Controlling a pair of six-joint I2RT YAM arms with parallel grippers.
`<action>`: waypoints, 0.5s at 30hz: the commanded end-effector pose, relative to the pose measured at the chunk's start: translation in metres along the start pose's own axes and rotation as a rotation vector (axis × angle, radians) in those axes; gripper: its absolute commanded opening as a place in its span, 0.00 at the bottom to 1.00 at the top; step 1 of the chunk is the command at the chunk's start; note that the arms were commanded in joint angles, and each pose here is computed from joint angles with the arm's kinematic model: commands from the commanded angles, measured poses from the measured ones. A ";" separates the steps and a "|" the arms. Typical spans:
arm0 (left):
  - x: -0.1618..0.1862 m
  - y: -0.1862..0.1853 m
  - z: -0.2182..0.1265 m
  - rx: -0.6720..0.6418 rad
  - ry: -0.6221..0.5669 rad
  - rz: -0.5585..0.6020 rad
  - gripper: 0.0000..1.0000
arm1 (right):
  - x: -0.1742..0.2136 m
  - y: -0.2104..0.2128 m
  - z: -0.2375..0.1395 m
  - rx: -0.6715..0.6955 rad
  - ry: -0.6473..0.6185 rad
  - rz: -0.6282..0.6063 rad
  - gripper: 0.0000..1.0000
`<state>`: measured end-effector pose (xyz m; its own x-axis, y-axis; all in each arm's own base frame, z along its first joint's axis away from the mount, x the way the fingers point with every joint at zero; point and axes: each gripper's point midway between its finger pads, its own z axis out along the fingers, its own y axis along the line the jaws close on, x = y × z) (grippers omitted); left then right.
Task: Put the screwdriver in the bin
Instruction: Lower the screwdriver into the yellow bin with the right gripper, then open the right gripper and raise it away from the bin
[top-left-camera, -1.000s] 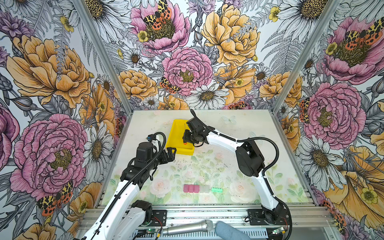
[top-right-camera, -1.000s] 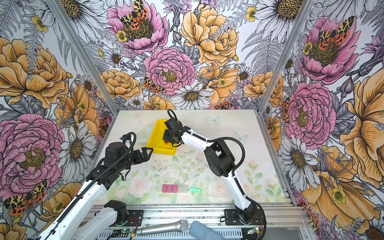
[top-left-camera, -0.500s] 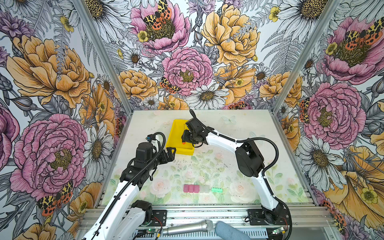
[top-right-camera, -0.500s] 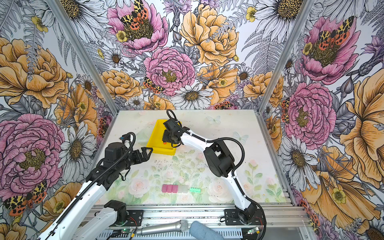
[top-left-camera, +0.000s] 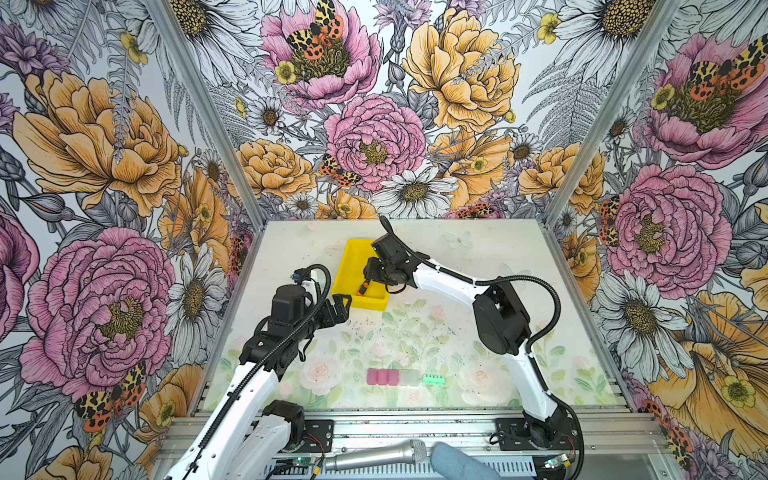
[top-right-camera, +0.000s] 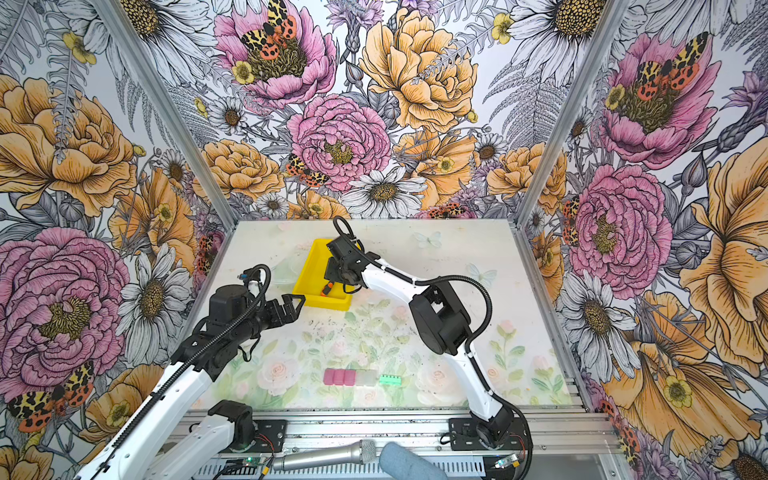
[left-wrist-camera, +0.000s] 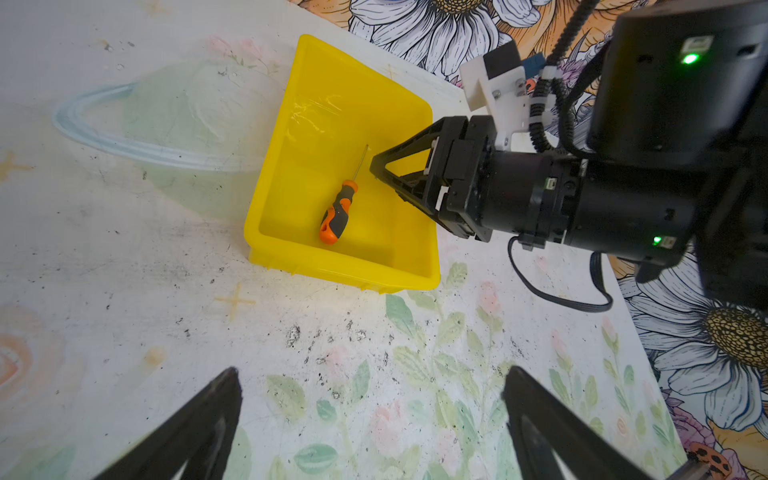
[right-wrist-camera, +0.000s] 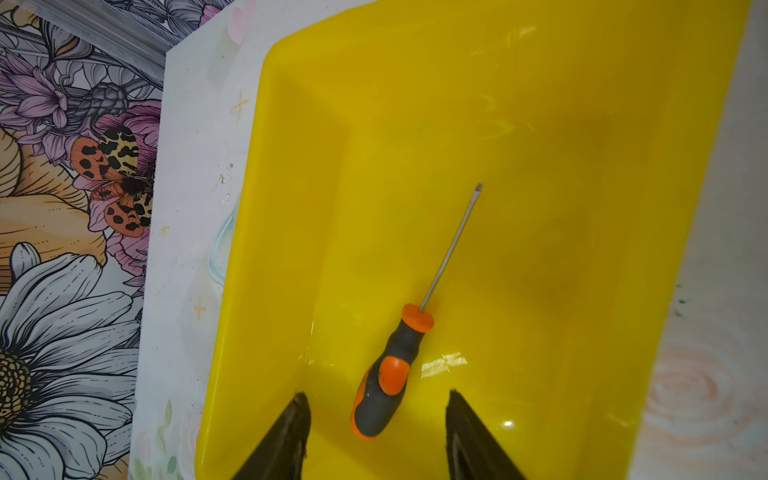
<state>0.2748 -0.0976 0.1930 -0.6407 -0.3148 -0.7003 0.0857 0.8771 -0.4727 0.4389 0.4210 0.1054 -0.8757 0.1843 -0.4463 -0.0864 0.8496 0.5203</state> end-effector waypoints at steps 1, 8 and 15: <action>0.000 0.005 -0.001 -0.024 -0.011 -0.017 0.99 | -0.026 0.028 -0.038 -0.057 -0.094 -0.048 0.59; -0.016 0.012 -0.007 -0.071 -0.093 -0.007 0.99 | -0.035 0.017 -0.080 -0.021 -0.153 -0.107 0.82; -0.033 0.046 -0.008 -0.229 -0.246 -0.020 0.99 | -0.038 -0.056 -0.161 0.173 -0.296 -0.150 0.99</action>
<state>0.2848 -0.0653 0.1932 -0.5267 -0.3717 -0.7645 -0.0412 0.9094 -0.4138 0.3977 0.3306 0.1916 -0.7560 0.1558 -0.6358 -0.1485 0.9051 0.3984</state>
